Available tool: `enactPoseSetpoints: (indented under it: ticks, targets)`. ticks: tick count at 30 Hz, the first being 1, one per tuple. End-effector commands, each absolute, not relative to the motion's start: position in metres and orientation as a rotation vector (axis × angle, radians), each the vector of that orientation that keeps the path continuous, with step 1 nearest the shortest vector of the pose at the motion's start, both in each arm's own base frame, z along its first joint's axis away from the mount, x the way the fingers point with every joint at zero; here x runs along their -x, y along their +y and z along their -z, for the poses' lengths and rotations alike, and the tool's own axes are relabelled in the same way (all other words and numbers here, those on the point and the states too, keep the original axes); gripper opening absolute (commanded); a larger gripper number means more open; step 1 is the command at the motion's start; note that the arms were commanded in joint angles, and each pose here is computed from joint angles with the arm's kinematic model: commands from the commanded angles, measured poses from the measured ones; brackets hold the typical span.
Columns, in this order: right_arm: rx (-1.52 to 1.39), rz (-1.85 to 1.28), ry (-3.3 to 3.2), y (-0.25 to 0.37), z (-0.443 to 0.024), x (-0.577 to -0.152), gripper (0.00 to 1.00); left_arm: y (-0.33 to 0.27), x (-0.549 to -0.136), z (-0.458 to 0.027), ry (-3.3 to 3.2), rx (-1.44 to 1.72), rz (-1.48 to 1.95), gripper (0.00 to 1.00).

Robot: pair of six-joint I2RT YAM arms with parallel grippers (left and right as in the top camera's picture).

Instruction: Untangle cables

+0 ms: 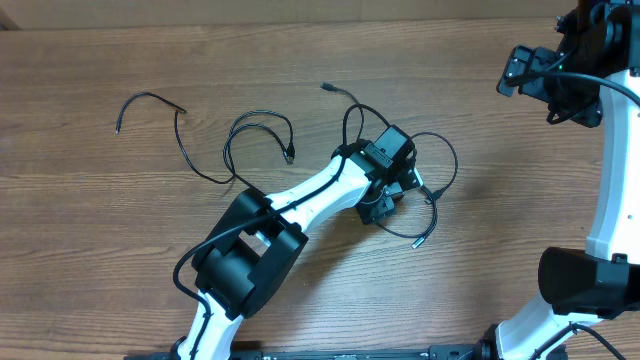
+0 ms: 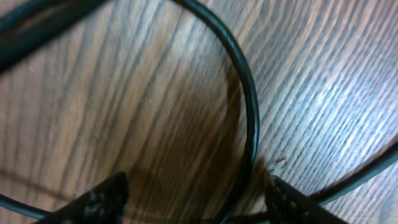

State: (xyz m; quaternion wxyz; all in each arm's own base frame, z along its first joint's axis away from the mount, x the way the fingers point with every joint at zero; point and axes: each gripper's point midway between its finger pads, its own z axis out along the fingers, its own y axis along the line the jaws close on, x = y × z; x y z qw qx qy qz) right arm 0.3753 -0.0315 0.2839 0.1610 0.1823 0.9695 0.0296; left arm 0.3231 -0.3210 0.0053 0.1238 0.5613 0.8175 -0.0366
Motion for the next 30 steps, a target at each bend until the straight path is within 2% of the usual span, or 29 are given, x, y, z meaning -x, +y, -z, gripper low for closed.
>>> enactPoseSetpoints:
  ticks: [1, 5, 9, 10, 11, 14, 18, 24, 30]
  targets:
    - [-0.524, -0.067, 2.769, -0.034, -0.283, -0.375, 1.0, -0.316, -0.319, 0.0, 2.397, -1.677, 0.08, 0.56]
    - [-0.524, -0.067, 2.77, -0.034, -0.283, -0.375, 1.0, -0.303, -0.31, 0.003, 2.487, -1.663, 0.068, 0.41]
    - [-0.524, -0.067, 2.77, -0.034, -0.283, -0.375, 1.0, -0.284, -0.309, 0.005, 2.587, -1.599, 0.009, 0.19]
    - [-0.524, -0.067, 2.77, -0.034, -0.283, -0.375, 1.0, -0.278, -0.311, 0.005, 2.611, -1.569, -0.026, 0.06]
    - [-0.524, -0.067, 2.77, -0.034, -0.283, -0.375, 1.0, -0.27, -0.315, 0.005, 2.641, -1.522, -0.072, 0.04]
    - [-0.524, -0.067, 2.77, -0.034, -0.283, -0.375, 1.0, -0.246, -0.334, 0.002, 2.731, -1.298, -0.192, 0.04]
    - [-0.523, -0.073, 2.77, -0.033, -0.283, -0.375, 1.0, -0.22, -0.356, -0.011, 2.828, -0.978, -0.165, 0.04]
    - [-0.516, -0.166, 2.79, -0.021, -0.279, -0.375, 1.0, -0.2, -0.382, -0.06, 2.852, -0.622, 0.201, 0.04]
    - [-0.521, -0.246, 2.858, -0.011, -0.258, -0.371, 1.0, -0.18, -0.396, -0.116, 2.758, -0.453, 0.531, 0.04]
